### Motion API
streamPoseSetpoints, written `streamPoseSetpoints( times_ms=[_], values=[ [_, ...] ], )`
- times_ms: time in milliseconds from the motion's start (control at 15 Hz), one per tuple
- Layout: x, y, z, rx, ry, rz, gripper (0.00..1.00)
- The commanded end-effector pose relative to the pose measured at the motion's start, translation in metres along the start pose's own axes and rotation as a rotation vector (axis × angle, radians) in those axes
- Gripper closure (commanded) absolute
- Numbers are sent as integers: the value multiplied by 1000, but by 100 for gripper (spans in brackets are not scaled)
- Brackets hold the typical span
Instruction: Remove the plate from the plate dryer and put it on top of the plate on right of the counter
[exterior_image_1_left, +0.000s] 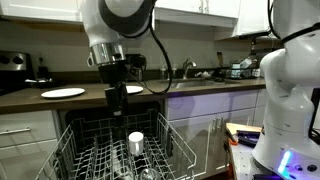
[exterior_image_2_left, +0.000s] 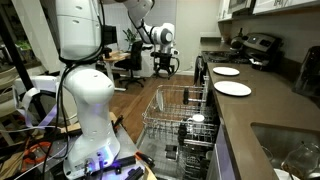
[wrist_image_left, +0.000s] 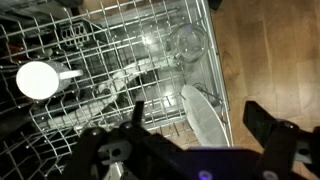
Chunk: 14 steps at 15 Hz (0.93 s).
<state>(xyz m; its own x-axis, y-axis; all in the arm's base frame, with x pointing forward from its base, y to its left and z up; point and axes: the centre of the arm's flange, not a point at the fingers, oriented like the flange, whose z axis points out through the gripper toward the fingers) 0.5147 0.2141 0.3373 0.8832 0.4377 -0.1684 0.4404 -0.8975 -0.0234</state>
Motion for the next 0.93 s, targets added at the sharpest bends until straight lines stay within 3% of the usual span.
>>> streamPoseSetpoints(
  times_ms=[0, 467, 867],
  values=[
    [49, -2, 10, -3, 33, -89, 0],
    [94, -30, 26, 68, 40, -305, 0],
    [118, -50, 41, 41, -3, -415, 0]
  ],
)
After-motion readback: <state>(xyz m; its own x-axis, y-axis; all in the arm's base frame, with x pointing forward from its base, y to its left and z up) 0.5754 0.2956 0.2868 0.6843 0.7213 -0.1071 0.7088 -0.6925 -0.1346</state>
